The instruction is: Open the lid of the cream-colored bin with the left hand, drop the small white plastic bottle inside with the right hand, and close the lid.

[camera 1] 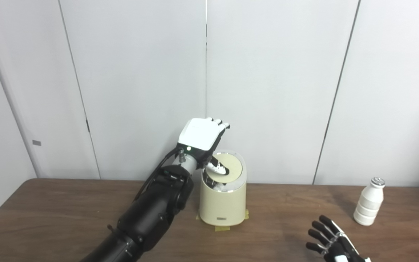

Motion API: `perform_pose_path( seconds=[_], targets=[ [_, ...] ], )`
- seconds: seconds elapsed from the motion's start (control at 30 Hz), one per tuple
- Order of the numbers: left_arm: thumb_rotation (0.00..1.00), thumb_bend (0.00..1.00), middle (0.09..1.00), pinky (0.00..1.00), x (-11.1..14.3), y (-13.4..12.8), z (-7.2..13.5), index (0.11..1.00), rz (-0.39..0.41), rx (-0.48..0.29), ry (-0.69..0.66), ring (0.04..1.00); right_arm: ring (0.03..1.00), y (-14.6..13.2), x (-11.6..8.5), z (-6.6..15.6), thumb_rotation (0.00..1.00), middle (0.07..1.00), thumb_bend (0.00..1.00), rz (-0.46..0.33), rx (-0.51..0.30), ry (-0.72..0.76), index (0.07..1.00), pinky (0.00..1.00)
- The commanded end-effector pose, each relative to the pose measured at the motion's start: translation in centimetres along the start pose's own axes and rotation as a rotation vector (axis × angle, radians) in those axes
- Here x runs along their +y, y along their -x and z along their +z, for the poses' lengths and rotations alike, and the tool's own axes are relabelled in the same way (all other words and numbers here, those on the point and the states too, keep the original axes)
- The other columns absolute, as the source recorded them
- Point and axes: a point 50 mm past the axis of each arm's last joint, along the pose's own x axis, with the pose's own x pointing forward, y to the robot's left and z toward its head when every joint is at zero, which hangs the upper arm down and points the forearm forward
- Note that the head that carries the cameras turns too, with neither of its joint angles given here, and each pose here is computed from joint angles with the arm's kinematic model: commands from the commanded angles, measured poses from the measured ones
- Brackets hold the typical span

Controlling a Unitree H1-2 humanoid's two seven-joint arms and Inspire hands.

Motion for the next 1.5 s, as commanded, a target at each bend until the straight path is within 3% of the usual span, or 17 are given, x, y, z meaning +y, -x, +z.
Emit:
perform_pose_path(
  seconds=[0.0,0.37,0.6,1.2,1.47],
  targets=[
    [0.33,0.91,0.92,0.87,3.8,-1.3,-0.2,0.915,0.098,-0.012,-0.039,0.922,0.812,4.4,1.6,-4.5,0.77,0.833,0.49,-0.039,0.195,-0.082,0.847,0.71],
    [0.33,0.92,0.9,0.81,3.0,-0.6,-0.9,0.916,0.08,-0.007,-0.055,0.895,0.805,4.7,1.6,-4.1,0.76,0.83,0.5,-0.045,0.196,-0.078,0.847,0.7],
    [0.32,0.94,0.903,0.86,1.6,0.1,-1.4,0.915,0.05,-0.008,-0.059,0.904,0.805,4.9,1.7,-3.8,0.76,0.83,0.52,-0.049,0.196,-0.087,0.851,0.7],
    [0.3,0.98,0.89,0.87,-0.7,0.4,0.1,0.918,0.006,-0.04,-0.054,0.898,0.794,5.2,2.1,-3.3,0.73,0.823,0.52,-0.058,0.193,-0.089,0.843,0.7],
    [0.34,0.96,0.894,0.89,-0.6,0.1,0.8,0.921,0.014,-0.057,-0.037,0.896,0.795,5.2,2.3,-3.3,0.73,0.82,0.51,-0.06,0.193,-0.09,0.842,0.71]
  ],
)
